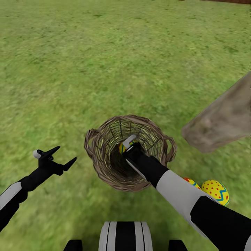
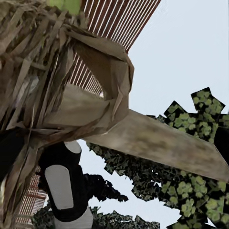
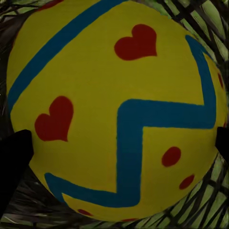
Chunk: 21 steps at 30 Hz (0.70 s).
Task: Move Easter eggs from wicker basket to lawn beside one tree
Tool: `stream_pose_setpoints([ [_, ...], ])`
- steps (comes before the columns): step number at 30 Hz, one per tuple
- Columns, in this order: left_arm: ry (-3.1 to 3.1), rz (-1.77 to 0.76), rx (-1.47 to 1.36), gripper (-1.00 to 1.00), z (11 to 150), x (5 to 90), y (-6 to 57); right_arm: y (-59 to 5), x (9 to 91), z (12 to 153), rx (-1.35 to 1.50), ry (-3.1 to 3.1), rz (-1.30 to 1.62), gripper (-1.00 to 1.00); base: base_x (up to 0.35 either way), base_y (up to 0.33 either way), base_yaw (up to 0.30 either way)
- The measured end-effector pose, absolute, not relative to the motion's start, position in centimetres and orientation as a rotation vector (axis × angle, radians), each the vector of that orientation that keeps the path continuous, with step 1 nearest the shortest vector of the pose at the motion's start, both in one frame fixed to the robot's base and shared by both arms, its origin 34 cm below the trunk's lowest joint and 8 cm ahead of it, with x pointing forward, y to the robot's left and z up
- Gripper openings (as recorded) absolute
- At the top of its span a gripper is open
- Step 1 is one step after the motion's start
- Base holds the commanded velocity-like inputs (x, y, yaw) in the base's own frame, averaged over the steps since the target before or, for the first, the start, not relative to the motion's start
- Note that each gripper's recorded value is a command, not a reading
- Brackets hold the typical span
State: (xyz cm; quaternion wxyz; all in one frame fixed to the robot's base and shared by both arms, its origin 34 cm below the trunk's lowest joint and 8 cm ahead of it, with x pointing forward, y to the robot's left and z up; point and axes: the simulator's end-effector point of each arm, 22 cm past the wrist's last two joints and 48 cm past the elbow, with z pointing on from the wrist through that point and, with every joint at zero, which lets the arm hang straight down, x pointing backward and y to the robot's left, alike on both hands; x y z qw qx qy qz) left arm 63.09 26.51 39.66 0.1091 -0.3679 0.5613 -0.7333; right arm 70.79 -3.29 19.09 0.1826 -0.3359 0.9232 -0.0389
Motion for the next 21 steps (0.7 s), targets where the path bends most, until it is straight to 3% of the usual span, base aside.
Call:
stream_pose_setpoints([
  [4, 1.643, -2.156, -1.071, 1.00, 40.4, 63.2, 26.6, -3.2, 70.6, 19.7, -0.944, 2.602, -0.103, -1.00, -0.152, 0.028, 0.000],
  [21, 1.609, -2.165, -0.990, 1.00, 44.3, 63.8, 26.8, -0.6, 70.5, 24.3, -0.952, 2.551, 0.053, -1.00, -0.003, 0.001, 0.000],
])
